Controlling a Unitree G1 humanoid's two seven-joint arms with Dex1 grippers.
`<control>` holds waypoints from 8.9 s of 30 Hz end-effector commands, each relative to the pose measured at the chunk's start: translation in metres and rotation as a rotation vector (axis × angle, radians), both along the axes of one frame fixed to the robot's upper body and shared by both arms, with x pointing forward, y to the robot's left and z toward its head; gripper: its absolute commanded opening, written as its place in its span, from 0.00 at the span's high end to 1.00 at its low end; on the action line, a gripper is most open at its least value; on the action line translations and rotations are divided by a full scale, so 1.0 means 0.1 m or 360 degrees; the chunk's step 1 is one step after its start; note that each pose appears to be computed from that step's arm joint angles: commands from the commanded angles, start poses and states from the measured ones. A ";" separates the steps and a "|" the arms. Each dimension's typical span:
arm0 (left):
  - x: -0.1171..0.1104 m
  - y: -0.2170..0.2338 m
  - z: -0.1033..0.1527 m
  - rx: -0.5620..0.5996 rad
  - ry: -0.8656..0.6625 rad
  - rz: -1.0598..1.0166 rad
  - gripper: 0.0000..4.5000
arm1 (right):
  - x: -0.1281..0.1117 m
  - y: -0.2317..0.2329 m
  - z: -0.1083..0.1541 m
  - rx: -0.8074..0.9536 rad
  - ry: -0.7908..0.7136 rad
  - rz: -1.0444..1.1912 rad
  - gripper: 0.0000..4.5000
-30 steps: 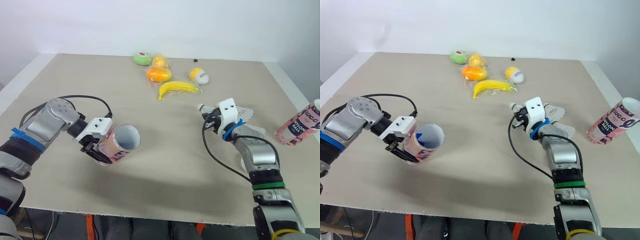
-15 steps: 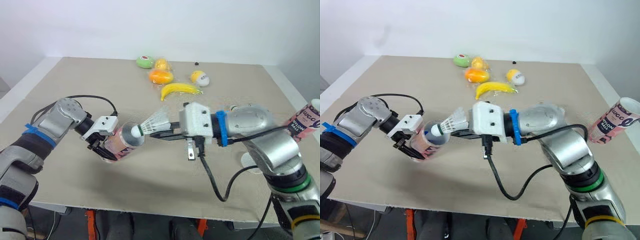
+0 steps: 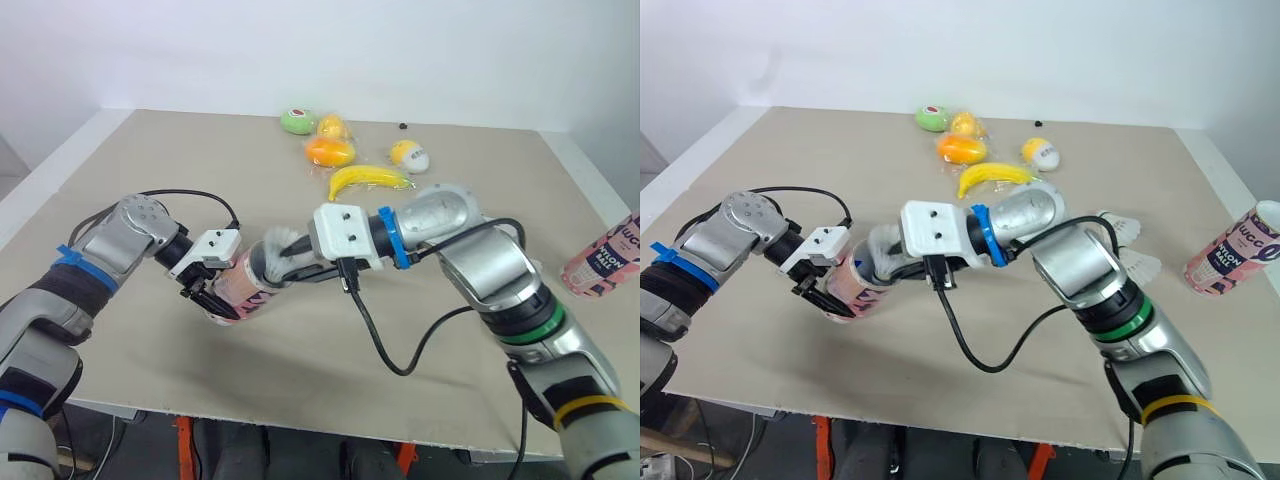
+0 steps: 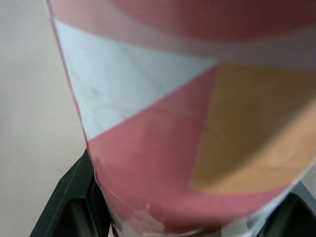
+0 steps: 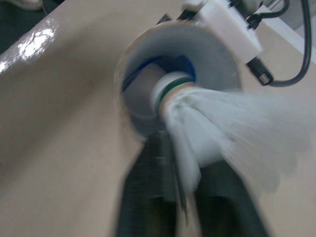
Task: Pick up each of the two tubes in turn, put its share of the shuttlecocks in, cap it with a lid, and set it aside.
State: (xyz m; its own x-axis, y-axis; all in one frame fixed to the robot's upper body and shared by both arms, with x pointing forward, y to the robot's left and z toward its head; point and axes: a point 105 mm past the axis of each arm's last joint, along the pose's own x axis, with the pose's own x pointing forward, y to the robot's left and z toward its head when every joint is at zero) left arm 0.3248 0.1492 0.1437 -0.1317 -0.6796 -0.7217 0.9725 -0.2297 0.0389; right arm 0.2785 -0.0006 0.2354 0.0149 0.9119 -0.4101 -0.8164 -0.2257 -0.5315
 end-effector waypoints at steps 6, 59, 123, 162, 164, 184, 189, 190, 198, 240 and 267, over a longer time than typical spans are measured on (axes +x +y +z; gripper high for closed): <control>0.00 -0.20 -0.05 0.0002 -0.0002 -0.0106 0.35 | -0.16 -0.48 0.49 0.0374 0.0099 -0.0051 0.01; 0.06 -0.37 0.06 -0.0166 0.0025 -0.0101 0.35 | 0.44 -3.33 -0.90 0.0720 0.0601 -0.2222 0.01; 0.08 -0.40 0.00 -0.0150 0.0010 -0.0110 0.35 | -0.06 -1.27 0.42 0.0066 -0.0269 -0.0590 0.98; 0.04 -0.38 -0.02 -0.0173 0.0028 -0.0099 0.35 | 0.06 -1.10 0.18 0.0331 0.0102 -0.0686 0.23; 0.04 -0.38 -0.03 -0.0176 0.0029 -0.0097 0.35 | 0.29 -1.44 0.00 0.0353 0.0085 -0.1039 0.23; 0.06 -0.43 -0.05 -0.0177 0.0025 -0.0112 0.35 | 0.99 -2.82 -0.84 0.0212 -0.0005 -0.2427 0.23; 0.06 -0.42 -0.05 -0.0177 0.0028 -0.0105 0.35 | 1.14 -2.94 -0.85 0.0197 -0.0041 -0.2514 0.23; 0.06 -0.42 -0.05 -0.0177 0.0029 -0.0103 0.35 | 1.17 -2.95 -0.84 0.0218 -0.0030 -0.2527 0.23; 0.05 -0.42 -0.05 -0.0183 0.0035 -0.0101 0.35 | 1.39 -2.86 -0.85 0.0281 0.0026 -0.2537 0.23; 0.04 -0.42 -0.04 -0.0161 0.0025 -0.0114 0.35 | -0.02 -0.65 0.27 -0.0061 -0.0499 -0.0341 0.97; 0.07 -0.44 -0.03 -0.0168 0.0019 -0.0109 0.35 | -0.01 -0.40 0.27 -0.0021 -0.0195 -0.0095 0.60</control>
